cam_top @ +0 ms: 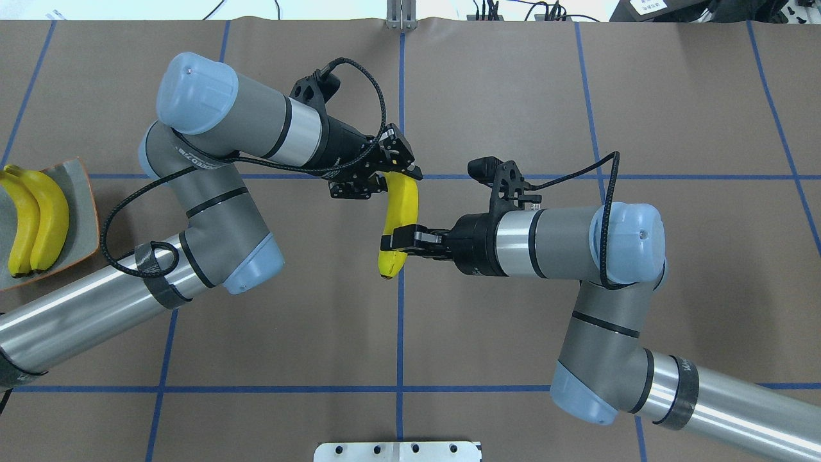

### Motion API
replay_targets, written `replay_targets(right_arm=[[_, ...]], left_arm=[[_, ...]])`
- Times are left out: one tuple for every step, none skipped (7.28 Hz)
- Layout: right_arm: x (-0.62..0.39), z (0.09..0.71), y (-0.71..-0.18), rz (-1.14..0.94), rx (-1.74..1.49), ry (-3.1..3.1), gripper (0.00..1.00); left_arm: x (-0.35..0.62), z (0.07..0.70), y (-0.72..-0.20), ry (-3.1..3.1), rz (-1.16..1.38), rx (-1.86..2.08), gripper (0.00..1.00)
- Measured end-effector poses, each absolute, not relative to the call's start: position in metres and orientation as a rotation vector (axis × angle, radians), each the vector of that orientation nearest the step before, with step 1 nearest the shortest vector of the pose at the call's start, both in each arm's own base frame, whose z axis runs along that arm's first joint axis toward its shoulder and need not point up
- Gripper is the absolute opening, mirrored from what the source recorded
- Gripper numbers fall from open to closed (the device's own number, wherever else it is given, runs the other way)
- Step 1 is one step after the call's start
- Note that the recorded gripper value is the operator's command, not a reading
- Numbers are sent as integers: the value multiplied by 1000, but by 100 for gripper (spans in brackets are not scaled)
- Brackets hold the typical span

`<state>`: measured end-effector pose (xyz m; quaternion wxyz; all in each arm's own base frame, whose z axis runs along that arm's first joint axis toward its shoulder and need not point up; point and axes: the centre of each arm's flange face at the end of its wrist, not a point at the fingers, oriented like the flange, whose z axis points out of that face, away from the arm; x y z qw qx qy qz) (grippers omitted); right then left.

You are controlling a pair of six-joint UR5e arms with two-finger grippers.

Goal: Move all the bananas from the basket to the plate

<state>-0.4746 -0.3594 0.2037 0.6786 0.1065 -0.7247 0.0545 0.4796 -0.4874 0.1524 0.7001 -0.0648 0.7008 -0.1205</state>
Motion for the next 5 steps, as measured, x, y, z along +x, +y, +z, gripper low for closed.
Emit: replay_targets(right_arm=[[-475,204,-359,116,246,-1626,100],[-472,203,-360,104,262,-1627,100],[-464,204,-359,98,276,-1629,100],[-451,210,-356,100,285,-1626,100],[-436,223,-355,116,294,-1610,100]], left_arm=[[480,152,-487,1561,-268,-146,0],[481,152,-486,1560,-267,-148,0],[481,153,-486,1559,-269,-148,0],[480,157,-487,1554,-271,-147,0],[478,171,-490,1534,-279,-149,0]])
